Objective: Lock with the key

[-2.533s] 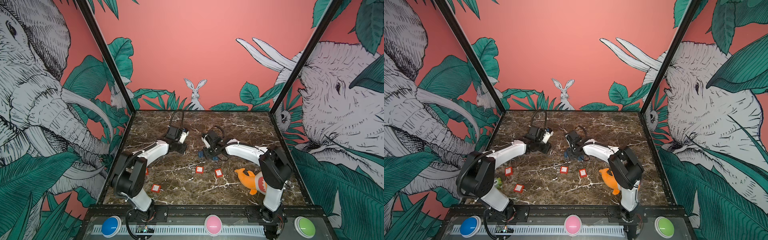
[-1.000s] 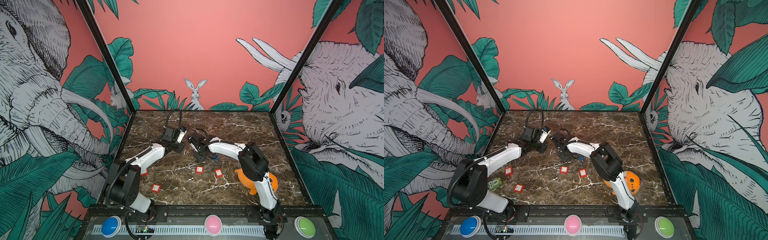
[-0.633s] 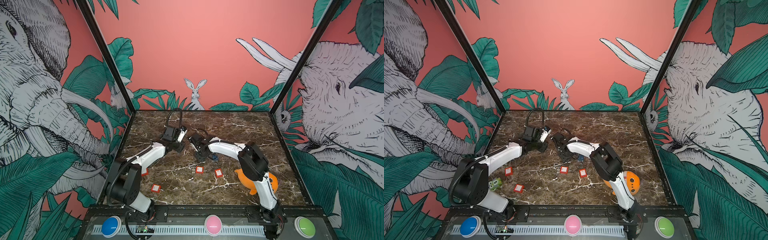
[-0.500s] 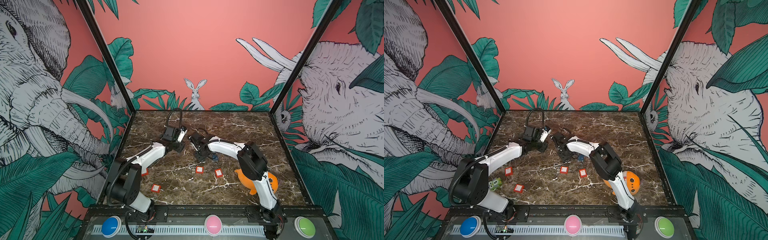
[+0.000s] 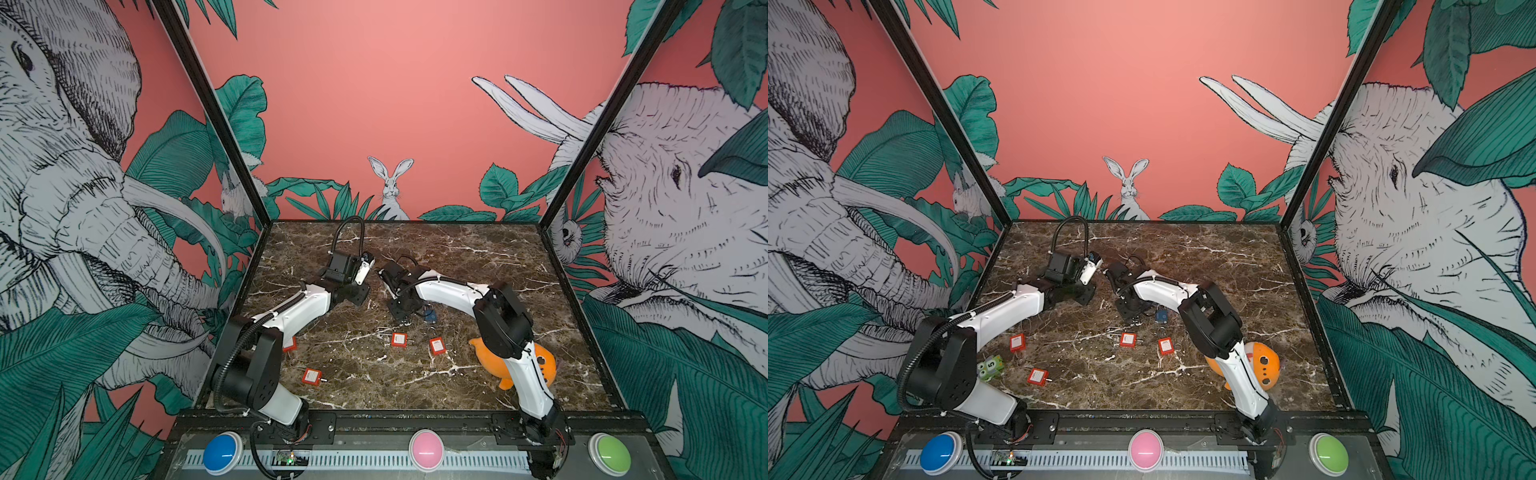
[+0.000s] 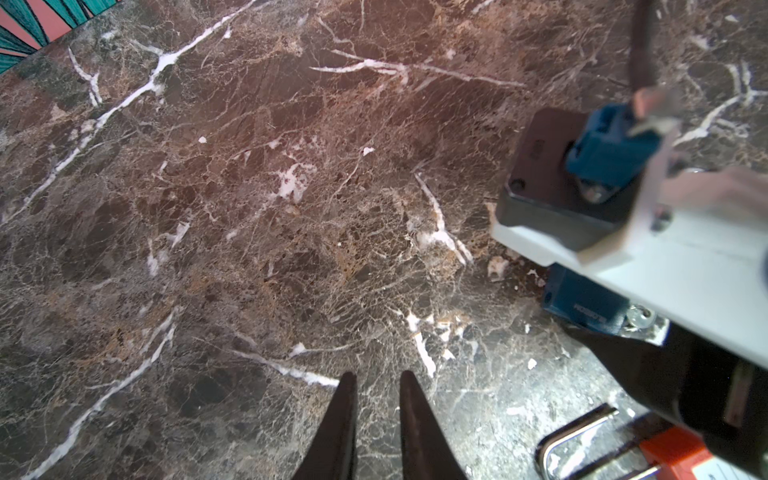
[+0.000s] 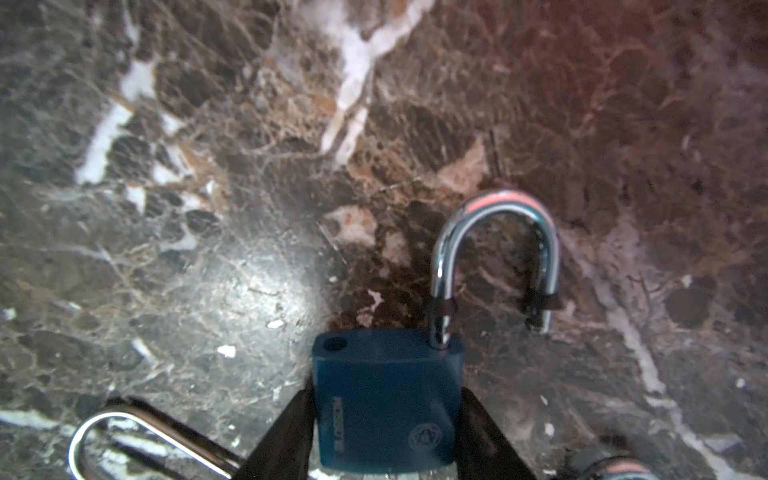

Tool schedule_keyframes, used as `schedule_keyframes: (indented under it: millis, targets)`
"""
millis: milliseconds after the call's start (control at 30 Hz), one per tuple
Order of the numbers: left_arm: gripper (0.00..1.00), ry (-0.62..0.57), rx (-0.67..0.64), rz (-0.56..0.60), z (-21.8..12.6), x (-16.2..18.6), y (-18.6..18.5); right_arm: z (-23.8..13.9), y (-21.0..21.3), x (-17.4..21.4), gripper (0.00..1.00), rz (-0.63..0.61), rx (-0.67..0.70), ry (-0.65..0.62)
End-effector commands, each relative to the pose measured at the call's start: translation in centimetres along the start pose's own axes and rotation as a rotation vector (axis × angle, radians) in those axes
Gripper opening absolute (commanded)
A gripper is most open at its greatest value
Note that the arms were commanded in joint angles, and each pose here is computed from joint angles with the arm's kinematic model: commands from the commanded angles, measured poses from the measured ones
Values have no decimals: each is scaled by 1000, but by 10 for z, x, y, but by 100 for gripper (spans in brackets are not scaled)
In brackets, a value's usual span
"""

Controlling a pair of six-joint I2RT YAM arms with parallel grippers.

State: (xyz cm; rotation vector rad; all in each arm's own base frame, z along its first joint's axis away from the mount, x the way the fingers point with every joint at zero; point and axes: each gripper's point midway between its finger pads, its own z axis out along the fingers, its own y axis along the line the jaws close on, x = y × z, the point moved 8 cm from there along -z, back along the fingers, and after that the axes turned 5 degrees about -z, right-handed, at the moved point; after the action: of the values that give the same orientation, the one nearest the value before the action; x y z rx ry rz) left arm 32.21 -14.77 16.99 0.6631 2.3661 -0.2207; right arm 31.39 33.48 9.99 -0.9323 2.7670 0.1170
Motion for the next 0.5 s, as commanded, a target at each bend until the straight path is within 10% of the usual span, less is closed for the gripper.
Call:
schedule_keyframes:
  millis: [0,467]
  targets:
    - [21,-27,4,-3,-4,-8,1,22,-1,5,49,10,-2,47]
    - [22,-154,22,30,-19,-11,-3,-14,-3,-3,33,-177,9,-143]
